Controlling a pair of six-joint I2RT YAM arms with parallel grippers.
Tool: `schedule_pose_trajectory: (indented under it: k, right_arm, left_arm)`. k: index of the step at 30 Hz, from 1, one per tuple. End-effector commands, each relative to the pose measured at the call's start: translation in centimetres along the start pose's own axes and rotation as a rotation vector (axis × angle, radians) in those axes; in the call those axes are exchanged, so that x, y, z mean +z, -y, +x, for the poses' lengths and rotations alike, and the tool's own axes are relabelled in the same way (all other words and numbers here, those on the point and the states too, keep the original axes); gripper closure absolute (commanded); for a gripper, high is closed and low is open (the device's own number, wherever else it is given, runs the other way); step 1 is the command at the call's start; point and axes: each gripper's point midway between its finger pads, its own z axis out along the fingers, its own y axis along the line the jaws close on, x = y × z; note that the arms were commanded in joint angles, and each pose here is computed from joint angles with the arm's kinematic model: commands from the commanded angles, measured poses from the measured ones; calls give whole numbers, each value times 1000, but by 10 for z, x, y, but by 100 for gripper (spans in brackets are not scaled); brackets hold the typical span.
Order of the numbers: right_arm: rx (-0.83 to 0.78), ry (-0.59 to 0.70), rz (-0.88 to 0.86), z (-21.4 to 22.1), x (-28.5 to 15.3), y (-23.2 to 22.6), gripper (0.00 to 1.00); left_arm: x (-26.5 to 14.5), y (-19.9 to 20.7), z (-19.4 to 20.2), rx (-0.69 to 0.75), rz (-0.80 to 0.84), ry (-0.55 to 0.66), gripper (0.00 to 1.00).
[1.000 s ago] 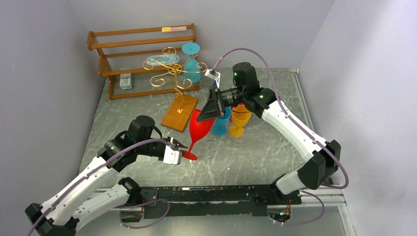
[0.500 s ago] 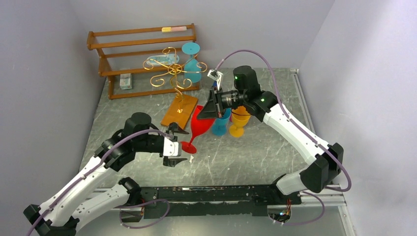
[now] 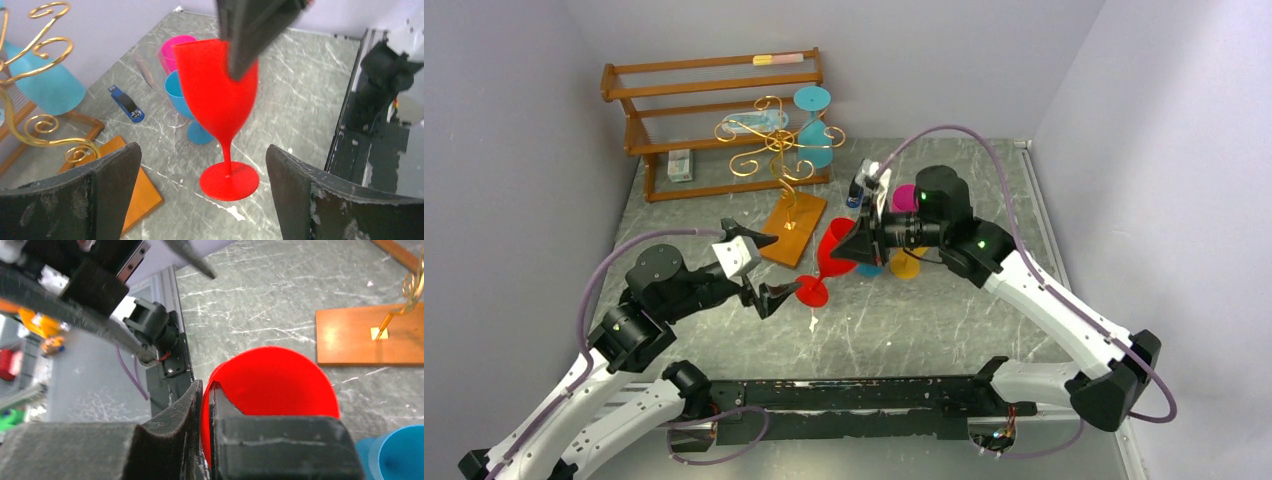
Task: Take the wine glass off the wine glass rack
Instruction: Place the wine glass at the center of the board.
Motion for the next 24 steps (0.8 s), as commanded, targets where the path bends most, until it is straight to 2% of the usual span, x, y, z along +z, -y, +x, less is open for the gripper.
schedule_pose_trajectory:
  k: [1, 8, 16, 24]
  right_arm:
    - [-270, -42, 84, 22, 4, 2, 100]
    - [-346, -182, 287, 83, 10, 22, 100]
    - [-341, -164, 490, 107, 10, 49, 100]
    - [-296, -149, 663, 111, 10, 79, 100]
  left_arm:
    - [1, -15, -15, -188, -121, 59, 2]
    - [10, -27, -7, -348, -205, 38, 2]
    - [7, -32, -4, -440, -264, 100, 2]
    - [1, -43, 0, -502, -347, 88, 2]
